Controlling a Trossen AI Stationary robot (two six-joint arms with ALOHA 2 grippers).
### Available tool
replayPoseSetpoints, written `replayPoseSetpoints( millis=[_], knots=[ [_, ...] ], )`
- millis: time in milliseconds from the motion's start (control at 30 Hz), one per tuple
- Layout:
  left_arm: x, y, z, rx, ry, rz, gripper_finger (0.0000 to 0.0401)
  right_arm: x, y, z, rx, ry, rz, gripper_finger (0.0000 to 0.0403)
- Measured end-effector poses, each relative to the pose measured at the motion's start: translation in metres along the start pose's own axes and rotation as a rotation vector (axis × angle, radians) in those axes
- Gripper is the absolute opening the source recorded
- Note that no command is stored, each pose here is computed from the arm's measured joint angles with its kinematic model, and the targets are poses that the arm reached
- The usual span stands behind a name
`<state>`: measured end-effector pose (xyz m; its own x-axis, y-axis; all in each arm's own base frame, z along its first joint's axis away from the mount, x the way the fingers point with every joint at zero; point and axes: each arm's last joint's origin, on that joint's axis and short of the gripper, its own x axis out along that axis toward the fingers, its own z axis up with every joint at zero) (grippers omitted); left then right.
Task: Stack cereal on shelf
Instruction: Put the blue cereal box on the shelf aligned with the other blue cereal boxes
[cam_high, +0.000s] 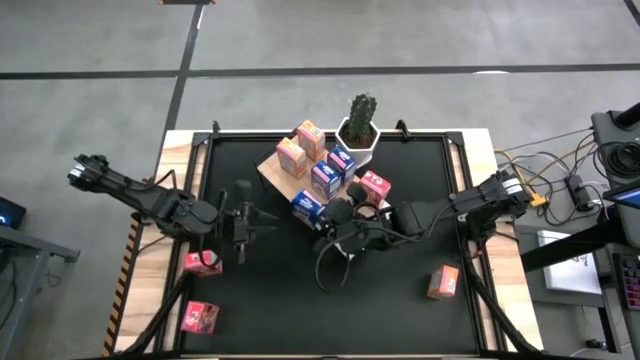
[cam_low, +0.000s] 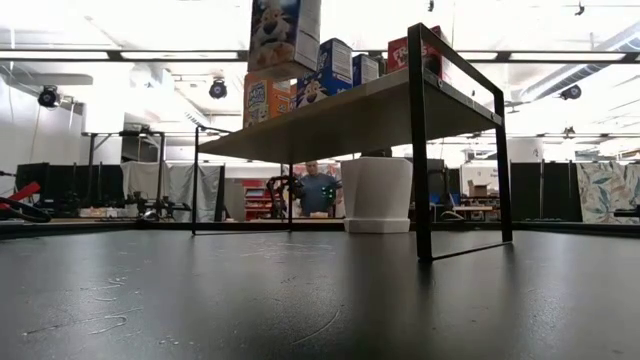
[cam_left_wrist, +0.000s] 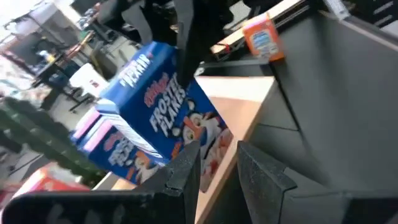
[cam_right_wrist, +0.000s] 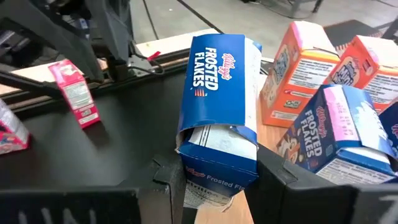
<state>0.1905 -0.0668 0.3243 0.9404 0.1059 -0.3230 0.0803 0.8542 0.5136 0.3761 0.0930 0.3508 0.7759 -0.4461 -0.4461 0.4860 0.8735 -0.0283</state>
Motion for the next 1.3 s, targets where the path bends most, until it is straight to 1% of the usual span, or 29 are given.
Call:
replayPoseSetpoints(
  millis=[133,200,400,733,1100,1200,1300],
  knots=[
    [0.000,0.003,-0.001,-0.010,0.030,0.084,0.0088,0.005,-0.002,-0.002,-0.011,0.016,-0.017,0.0117],
    [0.000,0.003,-0.001,-0.010,0.041,0.108,0.0088,0.006,-0.003,-0.005,-0.025,0.033,-0.028,0.0117],
    [0.001,0.002,-0.003,-0.007,0.048,0.108,0.0088,0.012,-0.006,-0.014,-0.050,0.066,-0.046,0.0118],
    [0.001,0.002,-0.003,-0.010,0.048,0.108,0.0088,0.015,-0.008,-0.018,-0.019,0.074,-0.057,0.0118],
    [0.001,0.002,-0.003,-0.023,0.045,0.109,0.0088,0.017,-0.008,-0.022,-0.026,0.085,-0.062,0.0118],
    [0.001,0.002,-0.003,-0.023,0.045,0.108,0.0088,0.017,-0.009,-0.021,-0.008,0.085,-0.065,0.0129],
    [0.001,0.002,-0.003,-0.023,0.045,0.108,0.0088,0.018,-0.010,-0.021,0.000,0.085,-0.069,0.0150]
  ],
)
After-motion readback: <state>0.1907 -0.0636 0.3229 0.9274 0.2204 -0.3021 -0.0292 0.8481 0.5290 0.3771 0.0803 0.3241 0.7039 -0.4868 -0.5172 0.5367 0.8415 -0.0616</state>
